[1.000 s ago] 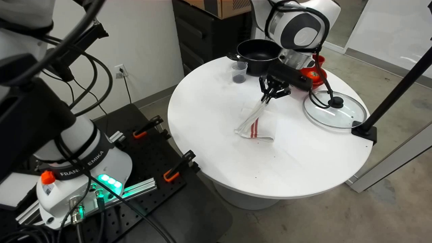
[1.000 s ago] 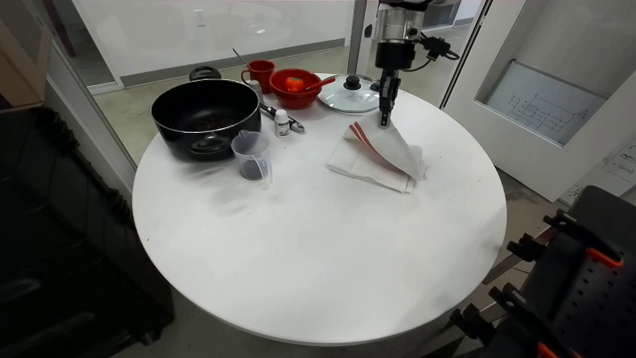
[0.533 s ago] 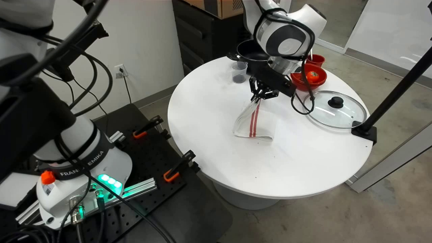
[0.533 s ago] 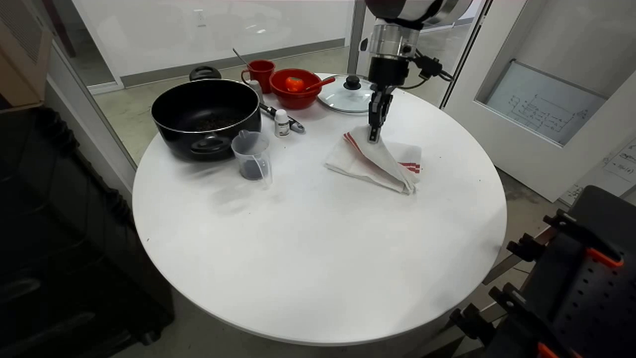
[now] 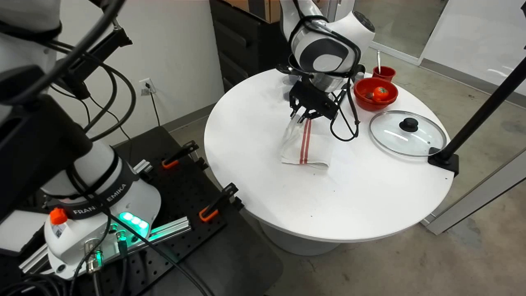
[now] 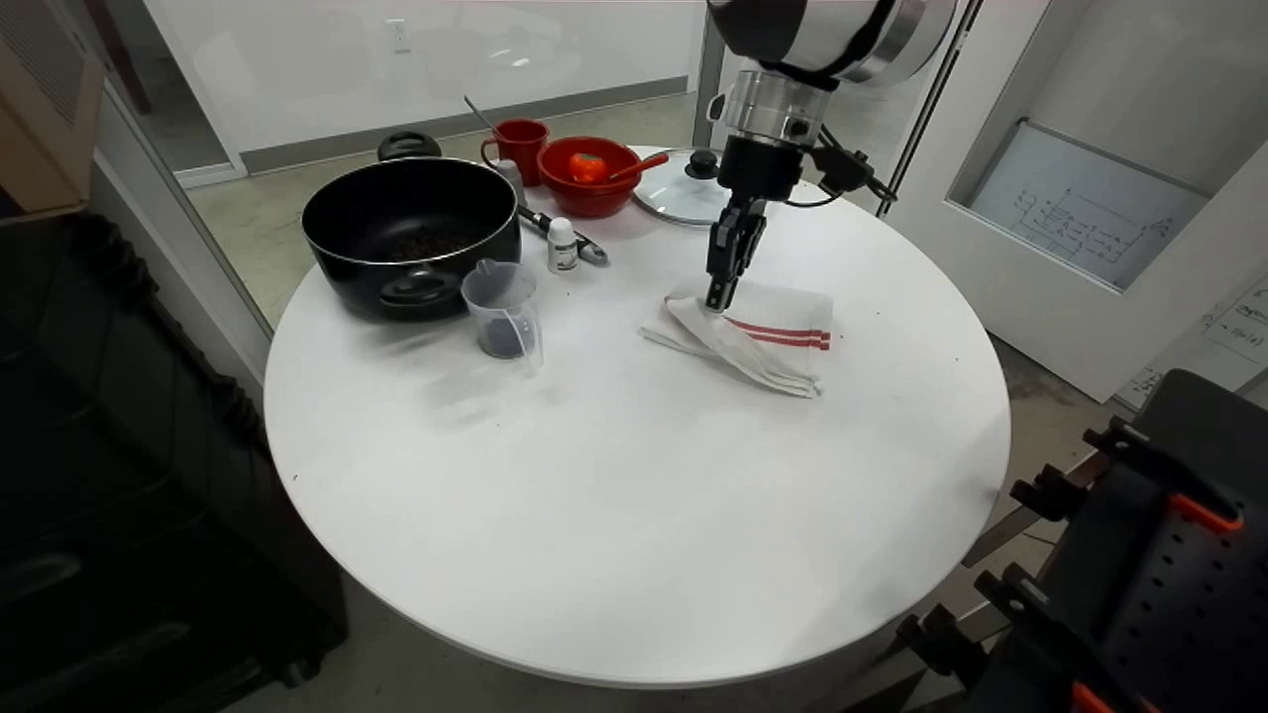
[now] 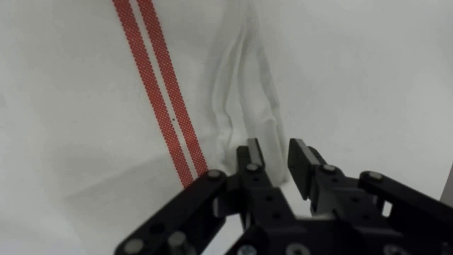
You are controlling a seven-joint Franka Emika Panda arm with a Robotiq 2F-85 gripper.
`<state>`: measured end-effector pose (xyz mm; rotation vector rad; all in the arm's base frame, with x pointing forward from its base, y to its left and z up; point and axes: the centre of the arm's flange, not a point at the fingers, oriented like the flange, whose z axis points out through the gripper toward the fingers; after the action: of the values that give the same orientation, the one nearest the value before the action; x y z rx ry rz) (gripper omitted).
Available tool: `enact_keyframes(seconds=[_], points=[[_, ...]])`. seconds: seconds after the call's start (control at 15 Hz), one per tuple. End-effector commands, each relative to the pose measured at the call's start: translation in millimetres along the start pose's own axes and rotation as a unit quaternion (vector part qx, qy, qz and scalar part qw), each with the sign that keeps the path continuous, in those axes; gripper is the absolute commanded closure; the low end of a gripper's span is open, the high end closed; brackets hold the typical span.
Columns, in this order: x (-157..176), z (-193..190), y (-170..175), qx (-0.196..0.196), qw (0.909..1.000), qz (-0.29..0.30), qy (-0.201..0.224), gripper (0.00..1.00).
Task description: Fold the cloth in half
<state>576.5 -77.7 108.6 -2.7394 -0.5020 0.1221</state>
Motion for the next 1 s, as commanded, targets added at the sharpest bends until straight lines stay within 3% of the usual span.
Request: enact_keyframes(seconds=[0.0, 0.33, 0.67, 0.93], points=[[-18, -7, -15, 0.002, 0.9997, -0.002, 0.023, 0.41], [-31, -12, -9, -0.003, 0.9997, -0.002, 0.024, 0.03], [-65, 9, 38, -0.047, 0.9977, 0.022, -0.043, 0.0], [-87, 9, 70, -0.057, 0.9958, 0.05, -0.051, 0.0]])
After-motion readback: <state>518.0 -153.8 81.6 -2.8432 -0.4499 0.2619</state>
